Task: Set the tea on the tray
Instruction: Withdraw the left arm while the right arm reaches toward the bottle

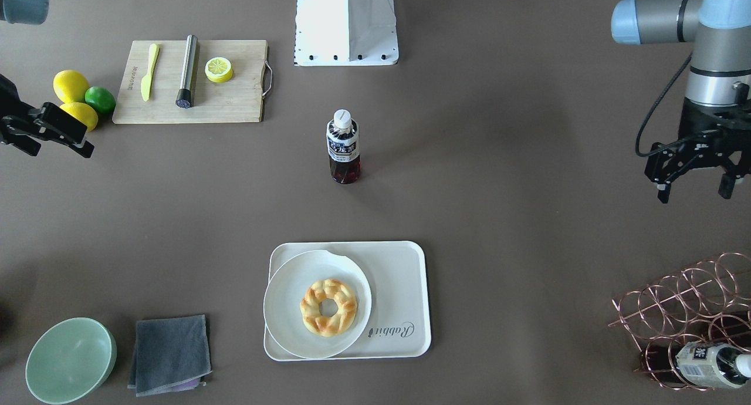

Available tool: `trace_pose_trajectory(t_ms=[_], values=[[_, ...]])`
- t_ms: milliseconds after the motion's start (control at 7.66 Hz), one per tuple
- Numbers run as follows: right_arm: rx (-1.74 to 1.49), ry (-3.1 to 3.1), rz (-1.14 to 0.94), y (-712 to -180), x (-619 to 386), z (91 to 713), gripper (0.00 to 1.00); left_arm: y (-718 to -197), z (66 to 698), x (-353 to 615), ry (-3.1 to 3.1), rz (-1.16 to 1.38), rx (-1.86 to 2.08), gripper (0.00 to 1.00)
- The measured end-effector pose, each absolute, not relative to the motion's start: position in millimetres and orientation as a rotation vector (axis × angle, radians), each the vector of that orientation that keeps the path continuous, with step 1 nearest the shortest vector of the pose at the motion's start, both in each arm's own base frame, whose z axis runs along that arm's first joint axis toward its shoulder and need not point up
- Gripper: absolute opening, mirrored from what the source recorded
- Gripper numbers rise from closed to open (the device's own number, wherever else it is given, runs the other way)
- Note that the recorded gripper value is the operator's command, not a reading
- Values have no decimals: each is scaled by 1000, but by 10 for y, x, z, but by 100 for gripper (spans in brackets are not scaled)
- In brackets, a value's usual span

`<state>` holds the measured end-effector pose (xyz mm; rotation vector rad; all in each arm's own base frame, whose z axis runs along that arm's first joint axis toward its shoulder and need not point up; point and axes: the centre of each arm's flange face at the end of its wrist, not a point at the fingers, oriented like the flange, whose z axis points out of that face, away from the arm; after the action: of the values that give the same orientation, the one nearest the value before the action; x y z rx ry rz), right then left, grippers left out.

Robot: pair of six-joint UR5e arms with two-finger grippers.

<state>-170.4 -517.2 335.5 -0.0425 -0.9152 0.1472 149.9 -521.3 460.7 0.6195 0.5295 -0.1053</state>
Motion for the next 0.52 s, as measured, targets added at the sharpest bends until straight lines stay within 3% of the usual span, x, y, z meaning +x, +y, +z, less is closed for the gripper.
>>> trace_pose_trajectory(t_ms=[523], values=[[-2, -893, 121, -5043, -2708, 2670, 100, -5388, 5758, -104, 662, -34, 411, 98]])
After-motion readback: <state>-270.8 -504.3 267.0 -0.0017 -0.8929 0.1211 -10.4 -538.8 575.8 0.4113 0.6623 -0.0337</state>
